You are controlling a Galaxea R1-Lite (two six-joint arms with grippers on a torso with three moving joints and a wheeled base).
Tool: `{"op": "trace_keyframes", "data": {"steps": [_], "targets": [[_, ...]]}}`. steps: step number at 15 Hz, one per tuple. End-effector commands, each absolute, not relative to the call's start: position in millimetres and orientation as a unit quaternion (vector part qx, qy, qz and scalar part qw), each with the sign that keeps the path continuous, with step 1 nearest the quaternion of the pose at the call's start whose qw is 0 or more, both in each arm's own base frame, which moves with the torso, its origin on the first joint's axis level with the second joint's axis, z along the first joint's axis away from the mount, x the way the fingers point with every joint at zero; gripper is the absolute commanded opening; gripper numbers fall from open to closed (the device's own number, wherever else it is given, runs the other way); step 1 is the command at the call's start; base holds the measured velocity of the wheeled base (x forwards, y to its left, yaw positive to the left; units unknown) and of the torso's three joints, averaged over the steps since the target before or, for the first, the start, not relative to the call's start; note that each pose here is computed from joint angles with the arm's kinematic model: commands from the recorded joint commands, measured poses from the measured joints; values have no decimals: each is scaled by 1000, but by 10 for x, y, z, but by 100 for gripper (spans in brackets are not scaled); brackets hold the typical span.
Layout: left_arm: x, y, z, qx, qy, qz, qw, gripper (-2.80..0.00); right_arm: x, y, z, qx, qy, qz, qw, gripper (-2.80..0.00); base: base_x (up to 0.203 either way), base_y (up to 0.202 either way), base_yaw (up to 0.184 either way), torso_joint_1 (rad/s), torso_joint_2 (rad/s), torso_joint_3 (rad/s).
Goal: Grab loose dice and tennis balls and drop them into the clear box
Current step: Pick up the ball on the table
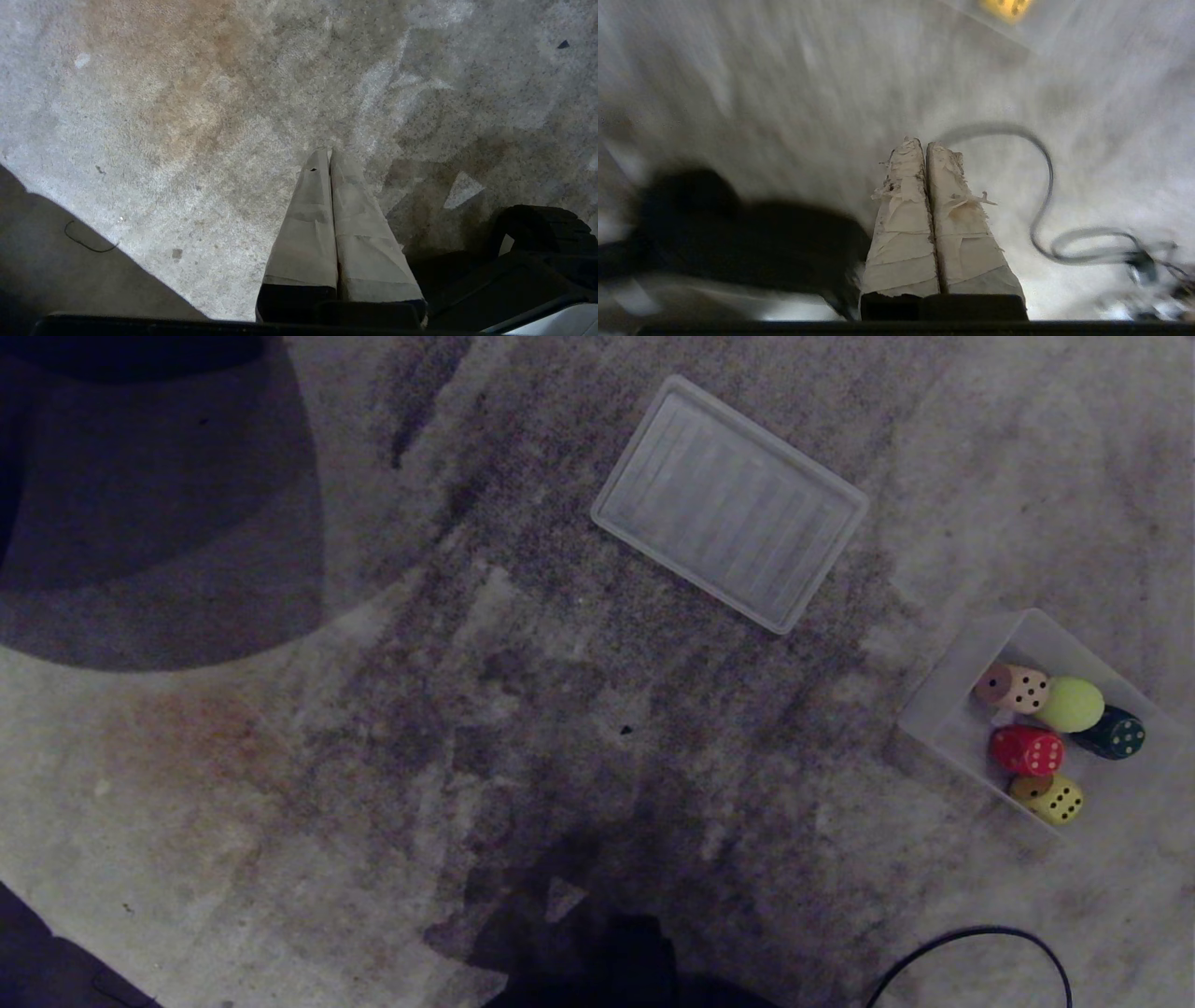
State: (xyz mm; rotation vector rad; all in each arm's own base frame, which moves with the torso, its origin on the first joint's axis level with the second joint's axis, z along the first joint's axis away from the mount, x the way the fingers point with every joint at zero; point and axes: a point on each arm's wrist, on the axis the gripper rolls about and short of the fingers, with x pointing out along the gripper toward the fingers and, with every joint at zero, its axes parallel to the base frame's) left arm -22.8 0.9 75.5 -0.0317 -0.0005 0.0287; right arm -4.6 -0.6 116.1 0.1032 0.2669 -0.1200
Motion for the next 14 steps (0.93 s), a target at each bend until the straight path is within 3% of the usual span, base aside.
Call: {"op": "trace_keyframes", "data": {"steps": [1,4,6,9,14], "targets": [[-226,9,751,-17,1,15,1000,-280,-46,-8,915,39,156,-63,985,-280,0,0,0,0,0,0],[-226,9,751,-17,1,15,1000,-280,14,-13,890,35,91,-62,993,-280,0,0,0,0,0,0],[-226,9,751,-16,1,15,1000,-280,-5,-6,787,40,136,-53,988,-280,0,0,0,0,0,0],[-226,9,751,-16,1,15,1000,-280,-17,-5,787,32,132,-34,990,-280,0,0,0,0,0,0],[-226,9,751,-16,1,15,1000,-280,-164,-4,769,35,40,-17,998,-280,0,0,0,0,0,0]]}}
